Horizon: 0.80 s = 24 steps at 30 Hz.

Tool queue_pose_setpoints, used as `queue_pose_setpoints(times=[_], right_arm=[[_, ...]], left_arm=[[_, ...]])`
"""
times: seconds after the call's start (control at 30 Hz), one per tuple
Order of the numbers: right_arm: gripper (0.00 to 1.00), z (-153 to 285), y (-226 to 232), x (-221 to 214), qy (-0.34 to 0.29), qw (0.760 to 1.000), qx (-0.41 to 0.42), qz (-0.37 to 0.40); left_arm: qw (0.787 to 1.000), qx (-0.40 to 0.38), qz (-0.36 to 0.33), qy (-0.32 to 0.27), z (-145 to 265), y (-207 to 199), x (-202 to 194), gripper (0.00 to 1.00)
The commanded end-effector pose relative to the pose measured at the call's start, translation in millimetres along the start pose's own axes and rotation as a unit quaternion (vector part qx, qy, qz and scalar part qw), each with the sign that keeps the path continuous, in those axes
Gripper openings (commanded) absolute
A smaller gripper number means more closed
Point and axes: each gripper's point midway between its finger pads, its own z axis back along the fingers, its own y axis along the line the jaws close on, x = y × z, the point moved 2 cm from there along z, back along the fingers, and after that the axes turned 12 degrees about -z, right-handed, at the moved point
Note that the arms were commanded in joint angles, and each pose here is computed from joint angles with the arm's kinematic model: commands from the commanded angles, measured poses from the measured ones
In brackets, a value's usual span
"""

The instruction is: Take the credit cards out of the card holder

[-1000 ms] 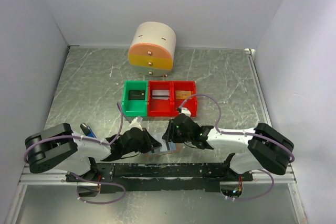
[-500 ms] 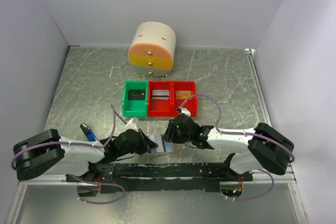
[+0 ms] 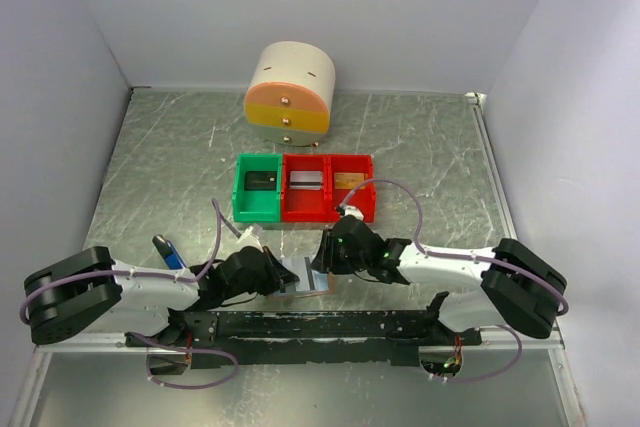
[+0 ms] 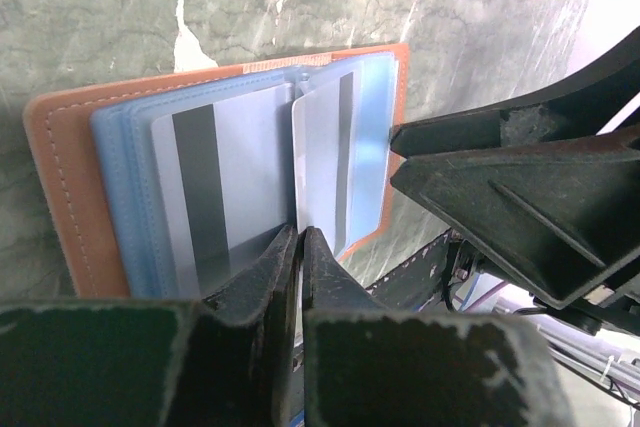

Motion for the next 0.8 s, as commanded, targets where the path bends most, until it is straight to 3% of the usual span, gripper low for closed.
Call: queue_pose_setpoints(times=[0.0, 0.17, 0.53, 0.77], right_arm=[[0.41, 9.7, 21.1, 6.7, 0.004, 0.999, 0.033, 0.029], [0.42, 1.3, 41.5, -3.4, 0.043, 0.995, 0.082, 0.03], [0.42, -17.7, -1.0, -17.3, 0.054, 0.999, 0.004, -0.006], [0.42, -18.0, -3.2, -22.8, 0.069, 0.998, 0.007, 0.0]], left_arm=[[1.0, 0.019, -0.018, 0.0, -1.9, 5.8, -0.6, 0.13], [1.0, 0.018, -0.018, -0.002, -1.4, 5.0, 0.2, 0.15], [1.0, -0.023, 0.001, -0.006, 6.0, -0.6, -0.9, 0.25], [0.999, -0.044, 0.018, -0.012, 7.7, -2.8, -0.5, 0.19]])
